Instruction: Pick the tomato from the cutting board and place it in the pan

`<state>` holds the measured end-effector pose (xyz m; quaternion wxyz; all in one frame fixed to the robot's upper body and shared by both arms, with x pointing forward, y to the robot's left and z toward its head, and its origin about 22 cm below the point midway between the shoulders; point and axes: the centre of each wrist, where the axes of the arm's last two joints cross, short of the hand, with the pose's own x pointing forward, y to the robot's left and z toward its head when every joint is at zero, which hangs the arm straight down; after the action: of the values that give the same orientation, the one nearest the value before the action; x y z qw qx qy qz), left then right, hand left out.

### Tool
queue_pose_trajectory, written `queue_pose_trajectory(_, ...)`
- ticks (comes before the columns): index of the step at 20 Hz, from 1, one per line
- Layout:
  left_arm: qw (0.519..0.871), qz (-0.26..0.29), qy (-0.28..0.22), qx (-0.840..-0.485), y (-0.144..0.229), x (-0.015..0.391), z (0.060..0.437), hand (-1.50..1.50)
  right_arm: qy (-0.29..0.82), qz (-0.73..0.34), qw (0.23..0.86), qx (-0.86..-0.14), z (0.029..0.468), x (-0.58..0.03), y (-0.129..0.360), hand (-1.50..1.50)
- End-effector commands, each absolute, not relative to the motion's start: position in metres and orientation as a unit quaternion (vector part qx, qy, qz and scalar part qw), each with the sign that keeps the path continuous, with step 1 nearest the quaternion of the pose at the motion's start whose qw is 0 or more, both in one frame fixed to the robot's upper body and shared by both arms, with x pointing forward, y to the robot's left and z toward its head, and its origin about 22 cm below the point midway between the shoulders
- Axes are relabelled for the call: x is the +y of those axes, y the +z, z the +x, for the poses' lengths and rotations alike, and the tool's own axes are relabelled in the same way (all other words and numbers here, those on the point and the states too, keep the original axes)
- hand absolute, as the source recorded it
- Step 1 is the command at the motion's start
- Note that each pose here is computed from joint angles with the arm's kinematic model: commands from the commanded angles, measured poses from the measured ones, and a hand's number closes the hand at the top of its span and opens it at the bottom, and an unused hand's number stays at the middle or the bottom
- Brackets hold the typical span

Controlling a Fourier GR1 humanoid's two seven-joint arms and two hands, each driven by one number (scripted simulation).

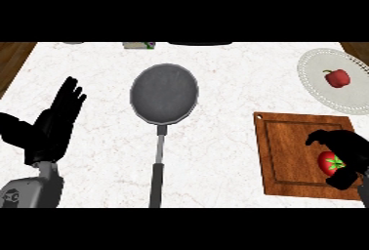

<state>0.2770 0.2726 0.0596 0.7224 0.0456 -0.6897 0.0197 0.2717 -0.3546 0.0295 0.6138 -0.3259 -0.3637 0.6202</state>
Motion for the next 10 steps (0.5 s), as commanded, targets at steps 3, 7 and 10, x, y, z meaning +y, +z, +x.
queue_pose_trajectory(3, 0.722, 0.043, 0.027, -0.69, 0.062, 0.259, 0.277, 0.0, 0.628, -0.316, 0.598, -0.386, 0.283, -0.342, 0.026, 1.5)
queue_pose_trajectory(7, 0.725, 0.043, 0.022, -0.687, 0.047, 0.273, 0.267, 0.0, 0.623, -0.314, 0.592, -0.404, 0.288, -0.345, 0.014, 1.5)
queue_pose_trajectory(10, 0.727, 0.047, 0.024, -0.684, 0.067, 0.279, 0.288, 0.0, 0.61, -0.309, 0.602, -0.412, 0.278, -0.359, 0.006, 1.5)
